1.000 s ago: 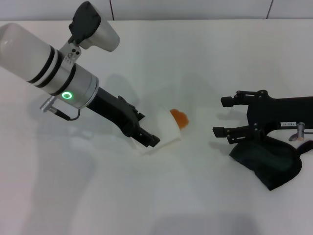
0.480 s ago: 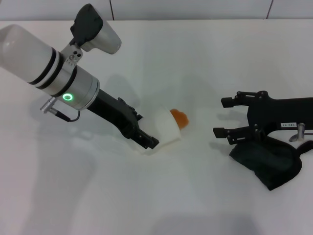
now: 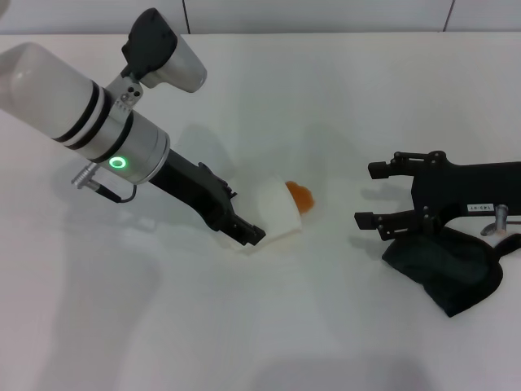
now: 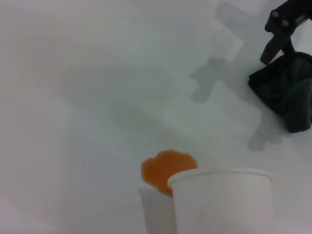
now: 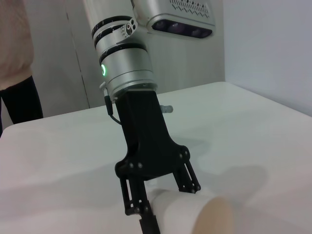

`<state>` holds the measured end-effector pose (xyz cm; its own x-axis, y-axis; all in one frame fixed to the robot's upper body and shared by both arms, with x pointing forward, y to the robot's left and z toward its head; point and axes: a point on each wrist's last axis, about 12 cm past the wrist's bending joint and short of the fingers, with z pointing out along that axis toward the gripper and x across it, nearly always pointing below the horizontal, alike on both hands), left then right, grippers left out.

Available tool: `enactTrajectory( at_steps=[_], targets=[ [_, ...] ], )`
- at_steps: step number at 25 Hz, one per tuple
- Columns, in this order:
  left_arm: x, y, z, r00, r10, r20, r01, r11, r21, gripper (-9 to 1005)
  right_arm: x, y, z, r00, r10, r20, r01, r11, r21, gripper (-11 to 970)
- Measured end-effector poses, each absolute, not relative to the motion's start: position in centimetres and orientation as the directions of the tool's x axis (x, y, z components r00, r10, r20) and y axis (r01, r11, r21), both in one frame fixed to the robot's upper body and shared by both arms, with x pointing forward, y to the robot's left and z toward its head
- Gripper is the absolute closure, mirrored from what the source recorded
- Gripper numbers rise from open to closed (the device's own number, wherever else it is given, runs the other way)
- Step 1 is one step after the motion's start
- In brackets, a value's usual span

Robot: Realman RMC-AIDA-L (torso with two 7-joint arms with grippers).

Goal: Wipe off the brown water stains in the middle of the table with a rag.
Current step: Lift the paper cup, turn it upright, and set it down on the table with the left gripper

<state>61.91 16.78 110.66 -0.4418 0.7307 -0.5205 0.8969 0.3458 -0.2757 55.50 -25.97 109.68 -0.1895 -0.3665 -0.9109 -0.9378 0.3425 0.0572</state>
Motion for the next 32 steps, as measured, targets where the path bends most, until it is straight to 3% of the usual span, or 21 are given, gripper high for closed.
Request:
enactTrajectory(
  at_steps=[13, 24, 32],
  targets=[
    [62.4, 16.8, 110.9, -0.448, 0.722, -0.527, 0.894, 0.366, -0.259, 311, 55.5, -26.0, 109.7, -0.188, -0.367, -0.911, -0.937, 0.344, 0.056, 90],
    [65.1, 17.7, 114.5, -0.479, 0.441, -0.759, 0.840, 0.481, -0.251, 382, 55.4, -26.2, 109.8, -0.188, -0.359, -0.914, -0.936, 0.348, 0.056, 90],
    [63.6, 20.7, 112.2, -0.450, 0.275, -0.850, 0.808, 0.531, -0.256, 387, 55.4, -26.3, 109.8, -0.191, -0.349, -0.917, -0.933, 0.356, 0.059, 89]
  ],
)
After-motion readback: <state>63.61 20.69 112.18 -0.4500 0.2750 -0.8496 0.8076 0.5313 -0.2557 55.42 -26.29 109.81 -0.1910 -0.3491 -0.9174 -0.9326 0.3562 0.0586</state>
